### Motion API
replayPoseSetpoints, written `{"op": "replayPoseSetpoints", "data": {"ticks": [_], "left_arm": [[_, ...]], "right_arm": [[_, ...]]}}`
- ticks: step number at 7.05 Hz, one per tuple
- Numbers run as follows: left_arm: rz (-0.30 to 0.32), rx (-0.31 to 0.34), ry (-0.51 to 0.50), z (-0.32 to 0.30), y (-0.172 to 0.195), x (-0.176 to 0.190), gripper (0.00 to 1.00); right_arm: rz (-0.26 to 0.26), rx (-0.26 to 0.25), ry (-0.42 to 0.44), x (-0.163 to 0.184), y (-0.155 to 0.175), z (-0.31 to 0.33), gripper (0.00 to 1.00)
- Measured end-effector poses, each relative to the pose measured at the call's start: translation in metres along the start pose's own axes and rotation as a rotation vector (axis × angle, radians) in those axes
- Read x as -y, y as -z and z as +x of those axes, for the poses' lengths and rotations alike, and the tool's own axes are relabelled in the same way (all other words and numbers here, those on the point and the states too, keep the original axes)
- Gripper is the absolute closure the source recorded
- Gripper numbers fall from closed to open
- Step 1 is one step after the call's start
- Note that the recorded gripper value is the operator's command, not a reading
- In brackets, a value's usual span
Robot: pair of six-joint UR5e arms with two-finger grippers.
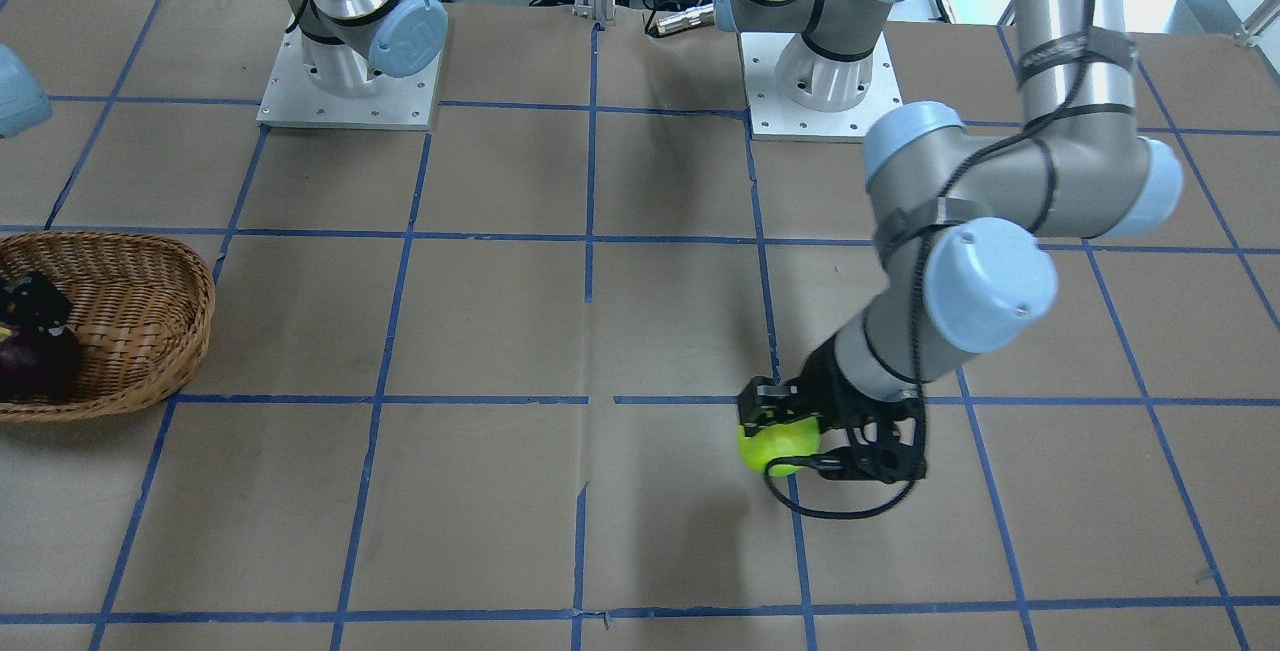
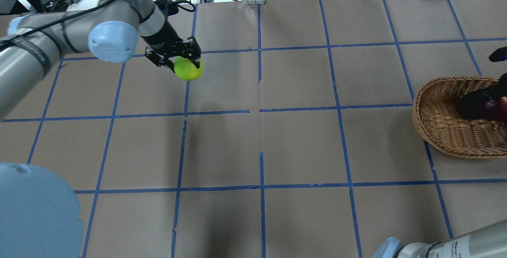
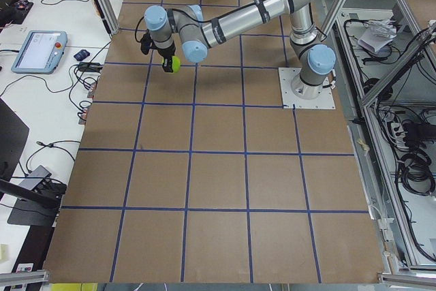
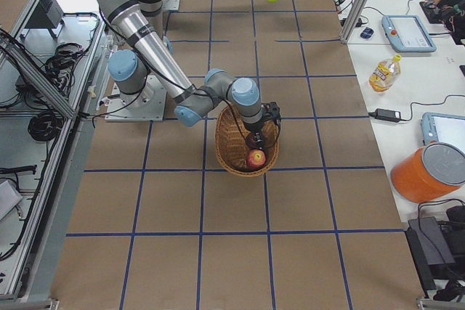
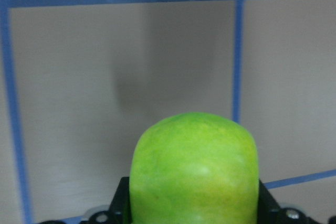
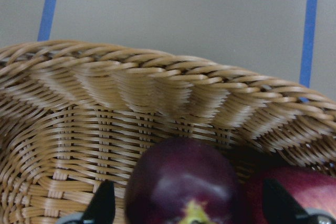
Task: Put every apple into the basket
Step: 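Place the purple apple in the basket while the left carries the green apple to center, then release the green apple at table center and raise the left gripper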
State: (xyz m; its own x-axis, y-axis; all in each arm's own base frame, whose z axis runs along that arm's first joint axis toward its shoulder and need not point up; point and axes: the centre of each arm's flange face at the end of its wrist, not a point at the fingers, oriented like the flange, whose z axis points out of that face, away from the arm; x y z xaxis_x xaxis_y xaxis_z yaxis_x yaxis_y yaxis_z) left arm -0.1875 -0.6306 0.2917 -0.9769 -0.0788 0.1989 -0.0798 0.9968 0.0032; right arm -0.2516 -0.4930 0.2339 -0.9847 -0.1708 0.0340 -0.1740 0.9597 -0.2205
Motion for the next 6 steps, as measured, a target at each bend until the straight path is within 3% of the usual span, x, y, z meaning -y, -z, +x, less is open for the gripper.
{"op": "replayPoseSetpoints", "data": {"ticks": [1, 3, 4, 6], "left_arm": [[0.027, -0.003, 0.028, 0.057, -0.019, -0.020, 0.83], [0.064, 0.046, 0.036, 0.121, -0.060, -0.061, 0.61], [0.089, 0.053, 0.045, 0.132, -0.078, -0.075, 0.01], [0.092, 0.059, 0.057, 0.133, -0.097, -0.092, 0.00]], "right_arm": [[-0.011, 0.017, -0.004, -0.001, 0.009, -0.004, 0.00], [-0.039, 0.059, -0.023, 0.004, 0.046, -0.036, 0.00], [-0.050, 0.073, -0.056, 0.018, 0.063, -0.071, 0.00], [-0.064, 0.077, -0.131, 0.054, 0.080, -0.168, 0.00]]}}
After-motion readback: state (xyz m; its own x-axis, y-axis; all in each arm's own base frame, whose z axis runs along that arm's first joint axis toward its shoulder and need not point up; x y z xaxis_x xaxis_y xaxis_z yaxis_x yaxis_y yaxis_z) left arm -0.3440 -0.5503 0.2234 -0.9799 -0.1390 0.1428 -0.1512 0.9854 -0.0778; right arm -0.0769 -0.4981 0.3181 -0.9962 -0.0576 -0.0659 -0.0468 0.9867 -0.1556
